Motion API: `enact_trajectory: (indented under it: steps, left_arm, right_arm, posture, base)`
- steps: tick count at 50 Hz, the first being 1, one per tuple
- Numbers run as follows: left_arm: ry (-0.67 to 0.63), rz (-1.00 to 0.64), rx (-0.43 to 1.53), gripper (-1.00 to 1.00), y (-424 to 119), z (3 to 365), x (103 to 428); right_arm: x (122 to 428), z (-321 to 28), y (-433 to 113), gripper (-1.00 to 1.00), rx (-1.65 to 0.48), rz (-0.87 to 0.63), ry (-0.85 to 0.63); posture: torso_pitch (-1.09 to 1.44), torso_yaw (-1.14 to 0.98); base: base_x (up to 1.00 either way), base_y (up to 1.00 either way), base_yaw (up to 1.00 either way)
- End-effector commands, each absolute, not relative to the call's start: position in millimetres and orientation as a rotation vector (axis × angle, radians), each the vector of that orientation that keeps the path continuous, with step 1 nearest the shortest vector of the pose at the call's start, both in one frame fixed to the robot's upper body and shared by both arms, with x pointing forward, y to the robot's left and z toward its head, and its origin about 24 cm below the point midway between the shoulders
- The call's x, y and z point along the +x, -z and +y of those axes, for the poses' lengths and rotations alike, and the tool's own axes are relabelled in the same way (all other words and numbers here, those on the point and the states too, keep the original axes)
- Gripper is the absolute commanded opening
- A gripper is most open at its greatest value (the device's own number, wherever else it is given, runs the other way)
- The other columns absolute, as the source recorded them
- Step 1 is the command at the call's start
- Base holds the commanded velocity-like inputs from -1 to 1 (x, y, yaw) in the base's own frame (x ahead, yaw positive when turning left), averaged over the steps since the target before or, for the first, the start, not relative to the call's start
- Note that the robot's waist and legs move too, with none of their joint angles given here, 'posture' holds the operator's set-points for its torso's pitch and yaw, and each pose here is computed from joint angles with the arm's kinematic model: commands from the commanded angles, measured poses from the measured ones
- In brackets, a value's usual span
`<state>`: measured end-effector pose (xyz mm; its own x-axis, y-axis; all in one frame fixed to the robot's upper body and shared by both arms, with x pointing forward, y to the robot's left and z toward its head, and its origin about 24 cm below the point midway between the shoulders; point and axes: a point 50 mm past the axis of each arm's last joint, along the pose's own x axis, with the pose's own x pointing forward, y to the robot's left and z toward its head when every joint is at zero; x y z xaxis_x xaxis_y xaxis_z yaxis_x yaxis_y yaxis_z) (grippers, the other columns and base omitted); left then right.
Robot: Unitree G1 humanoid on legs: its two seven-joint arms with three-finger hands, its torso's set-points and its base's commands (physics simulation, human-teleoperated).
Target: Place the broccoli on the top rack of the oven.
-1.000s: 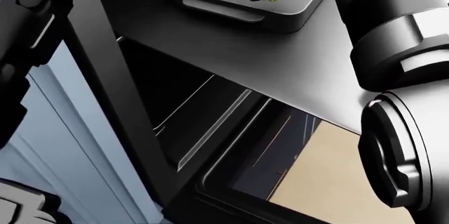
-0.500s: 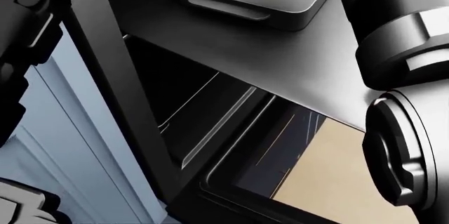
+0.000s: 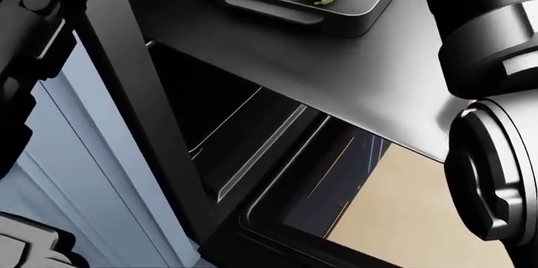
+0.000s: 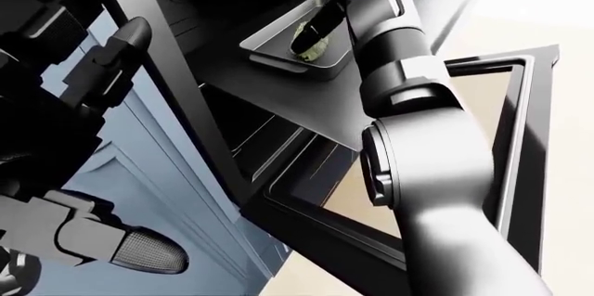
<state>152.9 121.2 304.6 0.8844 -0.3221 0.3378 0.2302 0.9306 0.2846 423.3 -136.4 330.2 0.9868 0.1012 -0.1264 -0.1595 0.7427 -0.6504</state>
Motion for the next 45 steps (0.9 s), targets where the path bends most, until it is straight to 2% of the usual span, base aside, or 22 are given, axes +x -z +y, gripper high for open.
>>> enact_trajectory:
  steps: [1, 21, 27, 38, 45]
  left_arm:
    - [0.272, -0.423, 0.225, 1.00, -310, 123, 151]
    - [0.270, -0.428, 0.228, 1.00, -313, 125, 149]
    - [0.269, -0.427, 0.231, 1.00, -313, 125, 150]
    - [0.265, -0.427, 0.239, 1.00, -313, 126, 149]
    - [0.267, -0.425, 0.238, 1.00, -312, 125, 150]
  right_arm:
    - [415, -132, -365, 1.00, -0.735, -0.041, -0.119]
    - [379, -150, -433, 1.00, -0.684, -0.193, -0.016]
    - [350, -151, -452, 1.00, -0.665, -0.256, 0.003]
    - [274, -160, -482, 1.00, -0.642, -0.383, 0.072]
    - [240, -172, -487, 1.00, -0.638, -0.414, 0.118]
  posture:
    - [0.00, 0.47]
    - [0.00, 0.47]
    - [0.00, 0.47]
    - [0.00, 0.47]
    - [0.00, 0.47]
  base:
    - [0.00, 0.00, 0.00]
    - [0.00, 0.00, 0.00]
    - [0.00, 0.00, 0.00]
    - [0.00, 0.00, 0.00]
    - [0.00, 0.00, 0.00]
